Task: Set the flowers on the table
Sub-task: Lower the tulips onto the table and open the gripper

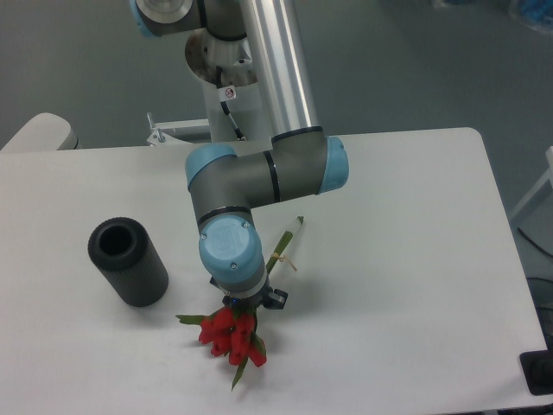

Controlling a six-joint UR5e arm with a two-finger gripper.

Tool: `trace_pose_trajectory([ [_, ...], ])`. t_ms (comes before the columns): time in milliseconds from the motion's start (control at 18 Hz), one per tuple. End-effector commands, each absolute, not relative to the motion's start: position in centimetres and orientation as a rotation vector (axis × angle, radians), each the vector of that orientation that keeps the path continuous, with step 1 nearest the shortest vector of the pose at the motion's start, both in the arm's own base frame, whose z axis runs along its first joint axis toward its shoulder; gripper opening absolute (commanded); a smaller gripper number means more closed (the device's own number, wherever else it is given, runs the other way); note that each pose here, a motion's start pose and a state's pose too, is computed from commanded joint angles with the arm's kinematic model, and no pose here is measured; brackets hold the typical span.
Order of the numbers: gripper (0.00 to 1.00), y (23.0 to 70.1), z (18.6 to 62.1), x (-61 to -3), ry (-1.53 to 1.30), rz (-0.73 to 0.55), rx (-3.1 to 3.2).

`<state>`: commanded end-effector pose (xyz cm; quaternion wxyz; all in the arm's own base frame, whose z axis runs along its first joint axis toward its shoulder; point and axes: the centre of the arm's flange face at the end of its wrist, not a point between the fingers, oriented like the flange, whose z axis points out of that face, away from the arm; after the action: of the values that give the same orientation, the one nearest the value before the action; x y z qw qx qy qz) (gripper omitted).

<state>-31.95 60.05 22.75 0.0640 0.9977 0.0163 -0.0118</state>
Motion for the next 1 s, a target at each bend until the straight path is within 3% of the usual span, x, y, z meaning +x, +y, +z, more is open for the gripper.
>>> trace_pose_trajectory([
  [56, 0.52, 60.0, 22.7, -32.0, 0.024, -0.036, 3.012],
  [111, 0.81, 60.0, 22.7, -32.0, 0.017, -0.034, 3.011],
  [167, 1.00, 59.9, 22.6, -32.0, 0.016, -0.034, 3.009],
  [778, 1.00, 60.1, 23.3, -32.6, -0.003, -0.047, 3.026],
  [1000, 1.00, 58.7, 25.2, -34.6, -0.175, -0.051, 3.039],
])
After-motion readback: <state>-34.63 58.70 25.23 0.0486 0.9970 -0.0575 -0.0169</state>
